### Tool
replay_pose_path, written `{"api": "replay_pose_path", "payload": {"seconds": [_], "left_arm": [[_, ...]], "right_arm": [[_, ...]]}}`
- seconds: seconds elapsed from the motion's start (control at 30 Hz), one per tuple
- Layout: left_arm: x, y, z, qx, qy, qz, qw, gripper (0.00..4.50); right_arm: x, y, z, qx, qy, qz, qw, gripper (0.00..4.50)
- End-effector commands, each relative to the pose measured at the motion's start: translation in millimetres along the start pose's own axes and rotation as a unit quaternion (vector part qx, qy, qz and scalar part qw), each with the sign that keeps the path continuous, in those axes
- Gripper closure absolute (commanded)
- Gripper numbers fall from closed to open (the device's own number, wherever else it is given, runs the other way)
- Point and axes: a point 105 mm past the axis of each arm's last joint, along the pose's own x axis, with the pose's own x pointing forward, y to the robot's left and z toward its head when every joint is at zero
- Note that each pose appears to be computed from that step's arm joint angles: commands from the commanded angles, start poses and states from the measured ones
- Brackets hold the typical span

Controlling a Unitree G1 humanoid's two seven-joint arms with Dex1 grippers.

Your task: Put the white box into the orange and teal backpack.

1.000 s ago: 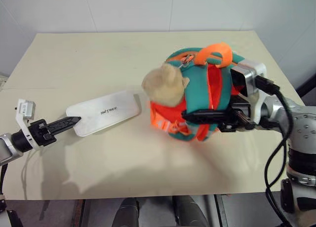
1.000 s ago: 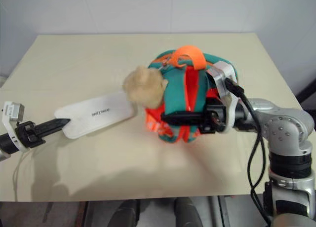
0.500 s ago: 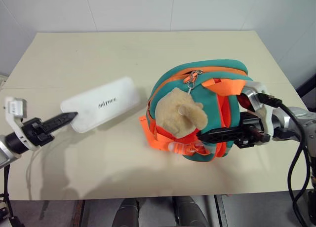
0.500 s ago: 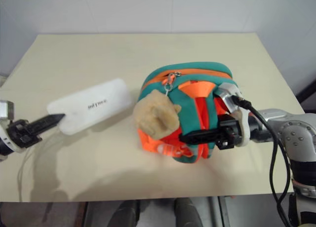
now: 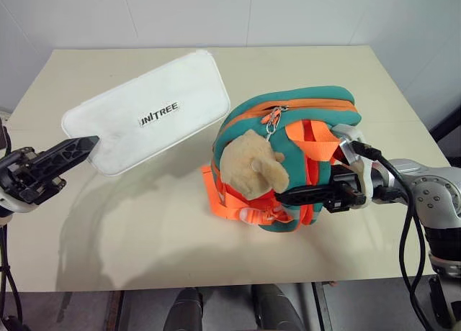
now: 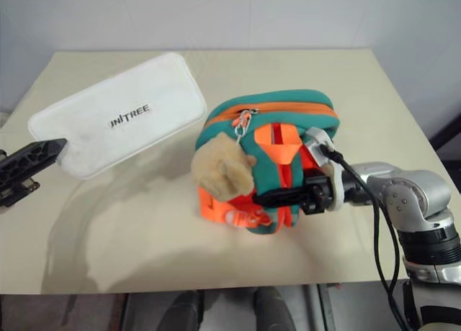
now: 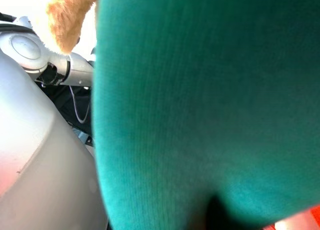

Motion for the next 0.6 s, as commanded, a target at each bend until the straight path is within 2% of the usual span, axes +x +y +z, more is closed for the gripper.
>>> {"api": "replay_pose_path", "payload": {"seconds": [0.03, 0.33, 0.6], "left_arm": [[9, -12, 5, 0.018, 0.005, -0.037, 0.999, 3.25], [14, 6, -10, 0.032, 0.078, -0.037, 0.996, 3.25], [10, 37, -11, 0.171, 0.160, 0.000, 0.972, 3.25]], "right_arm": [[3, 2, 2, -0.008, 0.002, 0.010, 1.000, 4.48], [2, 4, 1, -0.015, -0.004, 0.001, 1.000, 4.48], [1, 5, 0, -0.016, -0.008, -0.008, 1.000, 4.48]]}}
